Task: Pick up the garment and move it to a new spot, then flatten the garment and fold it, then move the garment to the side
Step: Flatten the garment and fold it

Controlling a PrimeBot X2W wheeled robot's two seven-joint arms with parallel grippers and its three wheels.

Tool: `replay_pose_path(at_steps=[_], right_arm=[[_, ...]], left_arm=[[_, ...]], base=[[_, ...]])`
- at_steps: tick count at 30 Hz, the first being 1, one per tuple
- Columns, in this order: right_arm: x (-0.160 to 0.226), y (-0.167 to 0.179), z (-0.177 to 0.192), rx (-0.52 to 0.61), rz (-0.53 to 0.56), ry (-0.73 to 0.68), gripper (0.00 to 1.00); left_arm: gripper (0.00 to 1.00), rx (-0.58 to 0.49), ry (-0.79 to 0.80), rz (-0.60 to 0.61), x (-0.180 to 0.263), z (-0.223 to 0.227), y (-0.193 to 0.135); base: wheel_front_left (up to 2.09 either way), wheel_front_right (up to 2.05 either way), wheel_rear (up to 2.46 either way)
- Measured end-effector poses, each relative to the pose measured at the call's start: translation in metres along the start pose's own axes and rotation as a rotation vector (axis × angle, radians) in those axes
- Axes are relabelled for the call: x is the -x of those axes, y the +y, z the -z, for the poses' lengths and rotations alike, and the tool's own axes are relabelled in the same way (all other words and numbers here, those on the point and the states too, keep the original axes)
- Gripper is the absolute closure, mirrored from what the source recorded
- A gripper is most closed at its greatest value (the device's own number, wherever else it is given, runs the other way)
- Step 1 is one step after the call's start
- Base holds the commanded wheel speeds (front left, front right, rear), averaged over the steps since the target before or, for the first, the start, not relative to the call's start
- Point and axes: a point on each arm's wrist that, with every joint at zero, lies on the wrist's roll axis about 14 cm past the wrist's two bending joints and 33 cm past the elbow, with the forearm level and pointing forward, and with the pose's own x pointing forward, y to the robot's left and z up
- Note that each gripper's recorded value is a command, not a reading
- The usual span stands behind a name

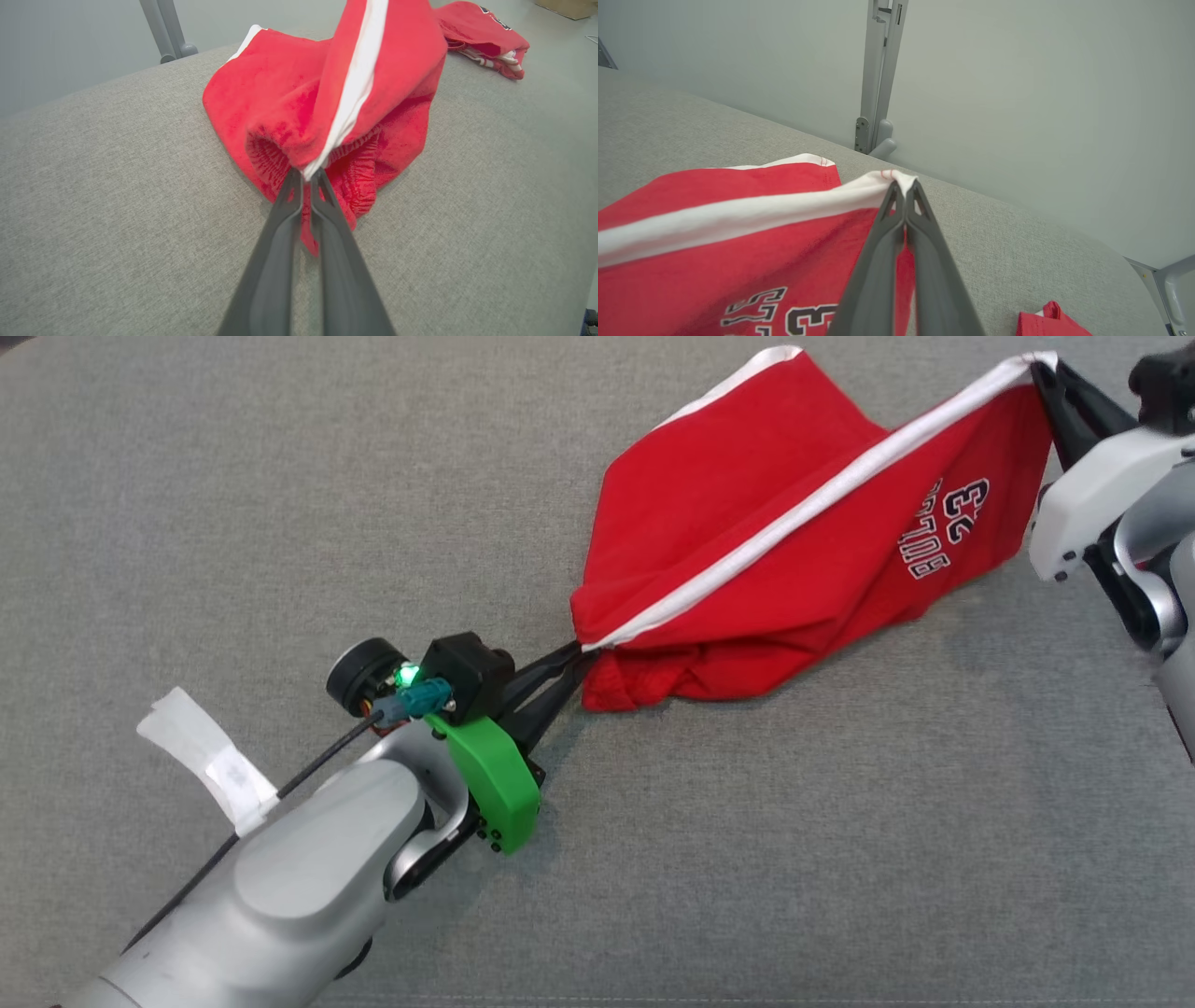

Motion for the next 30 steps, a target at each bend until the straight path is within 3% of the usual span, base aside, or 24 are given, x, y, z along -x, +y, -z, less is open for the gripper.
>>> replay_pose_path(at_steps=[7,16,17,18,19,20,26,27,30], right_arm=[[-0.060,0.022,0.005,0.043,-0.069,0.004,1.00],[-0.104,0.052,0.033,0.033,-0.126,-0.007,1.00],[-0.107,0.054,0.035,0.029,-0.128,-0.014,0.50],[-0.109,0.057,0.037,0.024,-0.133,-0.021,0.00],[-0.111,0.061,0.039,0.020,-0.140,-0.025,0.00],[-0.111,0.065,0.040,0.015,-0.146,-0.032,0.00],[-0.104,0.068,0.018,-0.014,-0.143,-0.111,0.00],[-0.097,0.065,-0.001,-0.033,-0.136,-0.174,0.00],[-0.079,0.062,-0.004,-0.057,-0.121,-0.204,0.00]], left_arm=[[1.00,0.032,0.041,-0.062,-0.010,0.009,0.039],[1.00,0.055,0.112,-0.130,-0.006,0.030,0.075],[1.00,0.058,0.109,-0.139,-0.005,0.032,0.079],[0.69,0.063,0.101,-0.149,-0.005,0.033,0.081],[0.24,0.066,0.096,-0.156,-0.004,0.033,0.083],[0.00,0.069,0.086,-0.169,-0.004,0.033,0.086],[0.00,0.088,0.016,-0.241,0.002,0.024,0.093],[0.00,0.093,-0.014,-0.270,0.005,0.017,0.095],[0.00,0.117,-0.070,-0.317,0.013,0.005,0.095]], base=[[0.00,0.00,0.00],[0.00,0.00,0.00],[0.00,0.00,0.00],[0.00,0.00,0.00],[0.00,0.00,0.00],[0.00,0.00,0.00],[0.00,0.00,0.00],[0.00,0.00,0.00],[0.00,0.00,0.00]])
